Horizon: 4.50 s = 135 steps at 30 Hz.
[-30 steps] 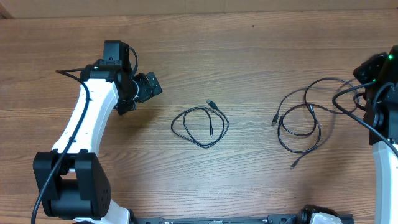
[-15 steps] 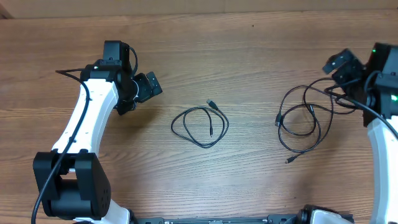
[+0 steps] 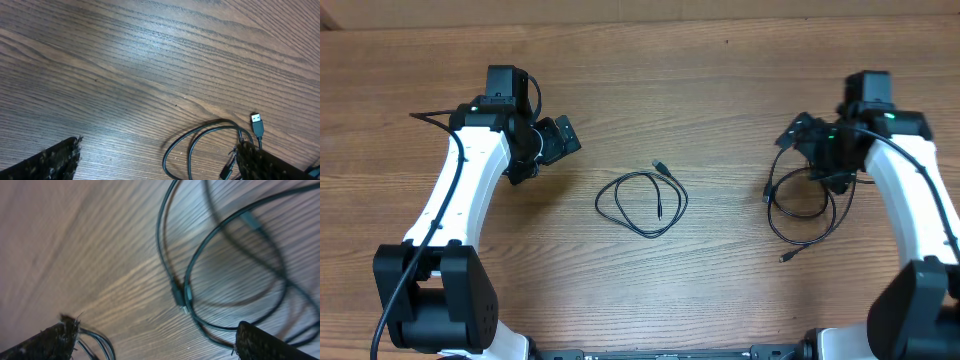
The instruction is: Untangle cables
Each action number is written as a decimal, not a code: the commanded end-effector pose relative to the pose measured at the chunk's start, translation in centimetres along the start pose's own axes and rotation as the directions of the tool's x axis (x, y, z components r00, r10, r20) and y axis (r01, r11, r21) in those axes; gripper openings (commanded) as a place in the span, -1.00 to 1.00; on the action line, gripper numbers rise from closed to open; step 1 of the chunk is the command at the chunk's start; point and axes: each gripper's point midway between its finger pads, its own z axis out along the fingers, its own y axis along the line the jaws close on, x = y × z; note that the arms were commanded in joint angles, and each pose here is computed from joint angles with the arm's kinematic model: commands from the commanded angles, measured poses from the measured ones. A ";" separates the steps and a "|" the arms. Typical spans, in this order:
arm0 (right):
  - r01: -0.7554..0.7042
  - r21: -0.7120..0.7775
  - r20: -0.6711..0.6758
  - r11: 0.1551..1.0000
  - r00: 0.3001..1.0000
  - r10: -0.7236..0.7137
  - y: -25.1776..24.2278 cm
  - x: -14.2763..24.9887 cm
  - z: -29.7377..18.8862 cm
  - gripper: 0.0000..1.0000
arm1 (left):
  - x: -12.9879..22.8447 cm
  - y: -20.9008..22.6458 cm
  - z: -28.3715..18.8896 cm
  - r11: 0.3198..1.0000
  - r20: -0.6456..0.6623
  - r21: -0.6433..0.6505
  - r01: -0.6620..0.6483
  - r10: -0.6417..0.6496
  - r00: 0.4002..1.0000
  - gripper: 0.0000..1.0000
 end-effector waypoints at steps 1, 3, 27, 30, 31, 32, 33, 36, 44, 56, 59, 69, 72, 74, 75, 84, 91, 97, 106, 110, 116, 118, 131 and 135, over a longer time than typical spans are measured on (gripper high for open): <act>0.065 0.001 -0.054 0.998 0.996 -0.064 1.7 1.7 1.5 1.00 | 0.2 0.3 0.5 1.000 -0.009 -0.016 0.014 -0.014 1.000 0.99; 0.106 0.006 -0.084 0.994 0.991 -0.105 2.7 2.8 2.7 1.00 | 0.2 0.3 0.5 1.000 -0.009 -0.016 0.014 -0.014 1.000 0.99; 0.786 -0.240 -0.017 0.569 0.583 -0.812 17.8 21.0 6.9 0.96 | 0.2 0.3 0.5 1.000 -0.009 -0.016 0.014 -0.014 1.000 0.99; 0.867 -0.270 0.028 0.419 0.442 -0.896 18.9 24.1 6.7 0.92 | 0.2 0.3 0.5 1.000 -0.009 -0.016 0.014 -0.014 1.000 0.99; 0.884 -0.278 0.041 0.376 0.402 -0.915 19.1 24.9 6.7 0.90 | 0.2 0.3 0.5 1.000 -0.009 -0.016 0.014 -0.014 1.000 0.99; 0.898 -0.284 0.053 0.336 0.364 -0.930 19.2 25.8 6.8 0.89 | 0.2 0.3 0.5 1.000 -0.009 -0.016 0.014 -0.014 1.000 0.99; 0.910 -0.290 0.065 0.297 0.328 -0.942 19.4 26.6 6.7 0.88 | 0.2 0.3 0.5 1.000 -0.009 -0.016 0.014 -0.014 1.000 0.99; 0.941 -0.295 0.104 0.168 0.206 -0.973 19.7 28.9 6.9 0.69 | 0.2 0.3 0.5 1.000 -0.009 -0.016 0.014 -0.014 1.000 0.99; 0.956 -0.279 0.161 0.085 0.134 -0.978 21.0 30.7 8.1 -0.12 | 0.2 0.3 0.5 1.000 -0.009 -0.016 0.014 -0.014 1.000 0.99; 0.983 -0.149 0.186 0.112 0.139 -0.973 21.5 28.4 9.5 -0.57 | 0.2 0.3 0.5 1.000 -0.009 -0.016 0.014 -0.014 1.000 1.00; 0.983 -0.144 0.182 0.113 0.138 -0.974 21.4 28.3 9.7 -0.25 | 0.2 0.3 0.5 1.000 -0.009 -0.016 0.014 -0.014 1.000 0.99; 0.985 -0.169 0.171 0.024 0.053 -0.984 21.0 29.1 10.1 0.12 | 0.2 0.3 0.5 1.000 -0.009 -0.016 0.014 -0.014 1.000 0.99; 0.984 -0.166 0.164 -0.068 -0.040 -0.986 20.4 29.3 10.1 0.23 | 0.2 0.3 0.5 1.000 -0.009 -0.016 0.014 -0.014 1.000 0.99; 0.982 -0.163 0.151 -0.099 -0.074 -0.986 20.0 29.3 10.2 0.26 | 0.2 0.3 0.5 1.000 -0.009 -0.016 0.014 -0.014 1.000 0.98; 0.982 -0.163 0.149 -0.099 -0.075 -0.986 19.9 29.3 10.2 0.28 | 0.2 0.3 0.5 1.000 -0.009 -0.016 0.014 -0.014 1.000 0.99; 0.971 -0.110 0.043 -0.213 -0.209 -0.977 17.1 28.2 10.8 0.10 | 0.2 0.3 0.5 1.000 -0.009 -0.016 0.014 -0.014 1.000 0.99; 0.977 -0.081 -0.004 -0.197 -0.198 -0.980 16.3 27.0 12.3 -0.24 | 0.2 0.3 0.5 1.000 -0.009 -0.016 0.014 -0.014 1.000 0.99; 0.961 -0.072 0.036 -0.267 -0.265 -0.964 17.2 26.9 12.3 -0.54 | 0.2 0.3 0.5 1.000 -0.009 -0.016 0.014 -0.014 1.000 0.99; 0.947 -0.092 0.045 -0.308 -0.305 -0.951 17.2 27.3 12.6 -0.55 | 0.2 0.3 0.5 1.000 -0.009 -0.016 0.014 -0.014 1.000 0.99; 0.933 -0.100 0.037 -0.345 -0.343 -0.938 16.8 27.5 12.9 -0.57 | 0.2 0.3 0.5 1.000 -0.009 -0.016 0.014 -0.014 1.000 0.99; 0.904 -0.108 0.025 -0.415 -0.414 -0.910 16.3 27.6 13.7 -0.48 | 0.2 0.3 0.5 1.000 -0.009 -0.016 0.014 -0.014 1.000 0.99; 0.892 -0.113 0.016 -0.439 -0.440 -0.898 16.0 27.6 14.1 -0.44 | 0.2 0.3 0.5 1.000 -0.009 -0.016 0.014 -0.014 1.000 0.99; 0.883 -0.124 0.008 -0.453 -0.456 -0.890 15.7 27.7 14.4 -0.92 | 0.2 0.3 0.5 1.000 -0.009 -0.016 0.014 -0.014 1.000 0.99; 0.886 -0.156 -0.033 -0.436 -0.446 -0.894 14.5 27.9 14.3 -0.92 | 0.2 0.3 0.5 1.000 -0.009 -0.016 0.014 -0.014 1.000 0.99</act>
